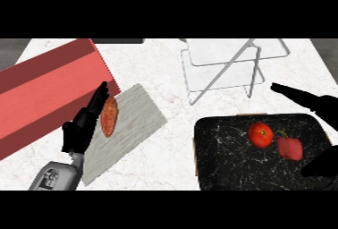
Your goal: Pick the tomato from the tray and place it in the tiered shelf
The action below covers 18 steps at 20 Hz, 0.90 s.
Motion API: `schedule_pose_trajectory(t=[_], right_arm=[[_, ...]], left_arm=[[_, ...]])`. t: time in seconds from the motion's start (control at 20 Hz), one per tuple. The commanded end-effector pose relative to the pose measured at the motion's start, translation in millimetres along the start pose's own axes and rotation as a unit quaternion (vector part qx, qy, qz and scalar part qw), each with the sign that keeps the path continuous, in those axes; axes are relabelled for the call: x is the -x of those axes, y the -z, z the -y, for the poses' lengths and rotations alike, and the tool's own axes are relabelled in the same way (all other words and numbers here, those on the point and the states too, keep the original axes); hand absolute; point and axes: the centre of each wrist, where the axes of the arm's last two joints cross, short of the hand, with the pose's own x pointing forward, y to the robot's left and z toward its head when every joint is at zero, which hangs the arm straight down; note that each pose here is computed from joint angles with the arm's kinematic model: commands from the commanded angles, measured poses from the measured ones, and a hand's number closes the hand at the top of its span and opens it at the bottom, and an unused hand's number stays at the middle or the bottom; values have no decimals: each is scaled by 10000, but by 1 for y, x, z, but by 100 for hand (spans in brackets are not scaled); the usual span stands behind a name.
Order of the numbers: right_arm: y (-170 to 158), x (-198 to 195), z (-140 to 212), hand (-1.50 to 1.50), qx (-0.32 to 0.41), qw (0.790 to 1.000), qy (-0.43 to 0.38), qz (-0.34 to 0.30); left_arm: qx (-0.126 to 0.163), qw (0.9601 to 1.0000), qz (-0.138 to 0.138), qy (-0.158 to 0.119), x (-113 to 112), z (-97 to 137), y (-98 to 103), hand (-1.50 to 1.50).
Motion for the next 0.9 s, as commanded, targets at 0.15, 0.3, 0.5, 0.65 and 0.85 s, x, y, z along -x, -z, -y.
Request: schedule_pose_trajectory(t=[0.15,0.3,0.5,0.65,0.85], right_arm=[[16,4,-18,-150,-82,9999,-97,-95],[14,2,-7,-150,-149,9996,-110,-230],[32,-27,-24,-150,-131,9993,-94,-344],[2,7,-29,-150,-149,9991,-249,-298],[7,2,-27,-150,-128,9985,-305,-434]], left_arm=[[12,10000,-1,23,-3,8,2,0],[91,10000,38,-11,-4,6,29,0],[49,10000,56,43,-21,-11,2,0],[-9,10000,42,34,-11,4,1,0],[63,10000,28,62,-14,-5,7,0]])
